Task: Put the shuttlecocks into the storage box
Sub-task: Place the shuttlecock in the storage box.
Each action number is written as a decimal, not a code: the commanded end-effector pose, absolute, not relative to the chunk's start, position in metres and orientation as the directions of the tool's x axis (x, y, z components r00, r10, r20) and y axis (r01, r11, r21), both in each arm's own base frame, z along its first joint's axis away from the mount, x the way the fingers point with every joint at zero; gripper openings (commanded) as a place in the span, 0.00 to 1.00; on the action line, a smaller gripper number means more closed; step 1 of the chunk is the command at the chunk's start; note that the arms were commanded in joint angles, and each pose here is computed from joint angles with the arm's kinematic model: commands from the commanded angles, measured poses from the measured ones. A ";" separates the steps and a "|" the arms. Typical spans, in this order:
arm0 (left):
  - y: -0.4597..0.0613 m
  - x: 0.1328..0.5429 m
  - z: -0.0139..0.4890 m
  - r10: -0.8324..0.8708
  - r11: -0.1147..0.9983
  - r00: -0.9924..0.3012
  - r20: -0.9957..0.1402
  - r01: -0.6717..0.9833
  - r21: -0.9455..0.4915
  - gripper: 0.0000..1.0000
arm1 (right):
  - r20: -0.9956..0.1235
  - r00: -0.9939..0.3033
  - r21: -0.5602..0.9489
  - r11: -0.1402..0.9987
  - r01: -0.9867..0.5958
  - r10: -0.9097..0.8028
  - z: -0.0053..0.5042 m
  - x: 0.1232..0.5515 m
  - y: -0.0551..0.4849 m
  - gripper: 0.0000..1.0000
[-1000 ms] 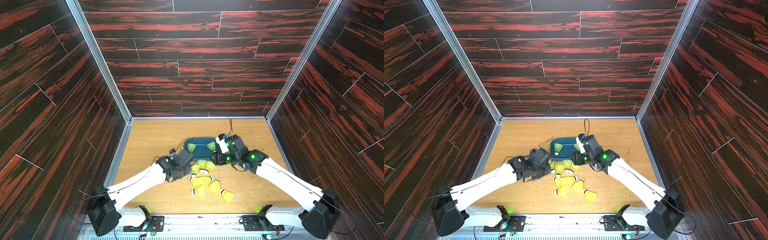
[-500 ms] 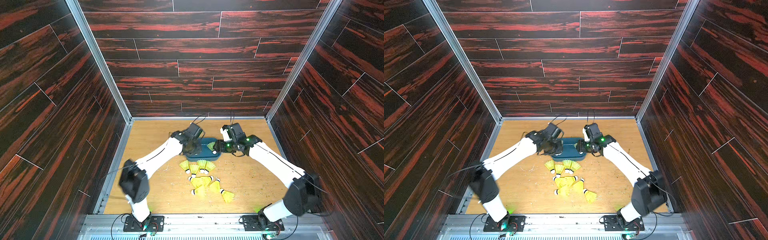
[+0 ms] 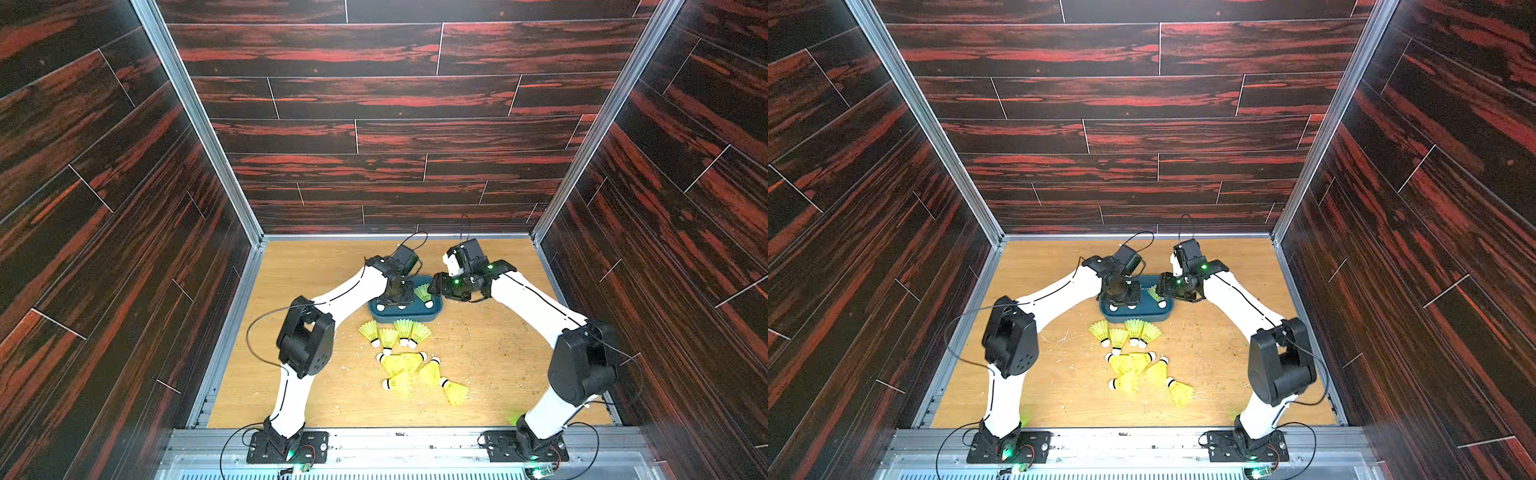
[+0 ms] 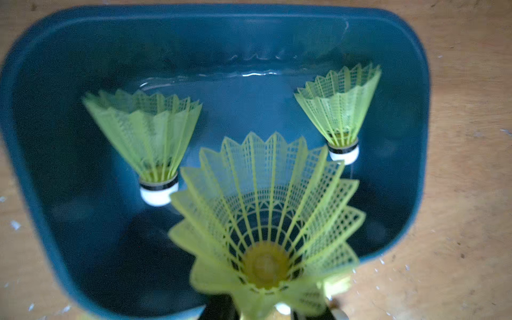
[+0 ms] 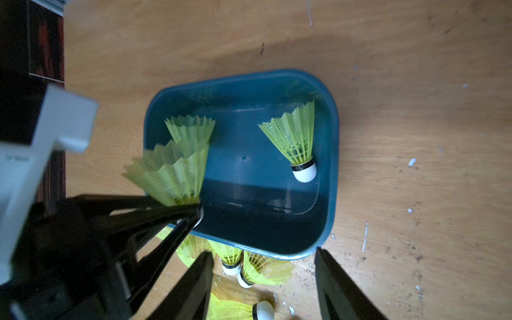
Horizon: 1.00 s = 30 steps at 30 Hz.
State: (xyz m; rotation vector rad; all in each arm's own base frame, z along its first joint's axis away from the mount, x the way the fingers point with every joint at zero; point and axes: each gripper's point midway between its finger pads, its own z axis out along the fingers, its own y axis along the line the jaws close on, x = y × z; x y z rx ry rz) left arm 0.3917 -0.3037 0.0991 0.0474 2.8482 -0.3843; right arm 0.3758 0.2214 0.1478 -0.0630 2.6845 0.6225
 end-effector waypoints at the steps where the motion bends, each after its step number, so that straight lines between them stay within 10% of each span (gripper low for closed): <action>1: -0.301 0.400 0.097 0.015 0.971 -0.961 -0.277 0.081 -0.226 0.14 | -0.363 -0.931 0.433 0.892 -0.131 0.040 0.146 0.379 0.227 0.62; 30: -0.279 0.422 0.048 -0.033 0.997 -0.962 -0.271 -0.013 -0.075 0.24 | -0.342 -0.939 0.426 0.896 -0.122 0.034 0.129 0.390 0.229 0.62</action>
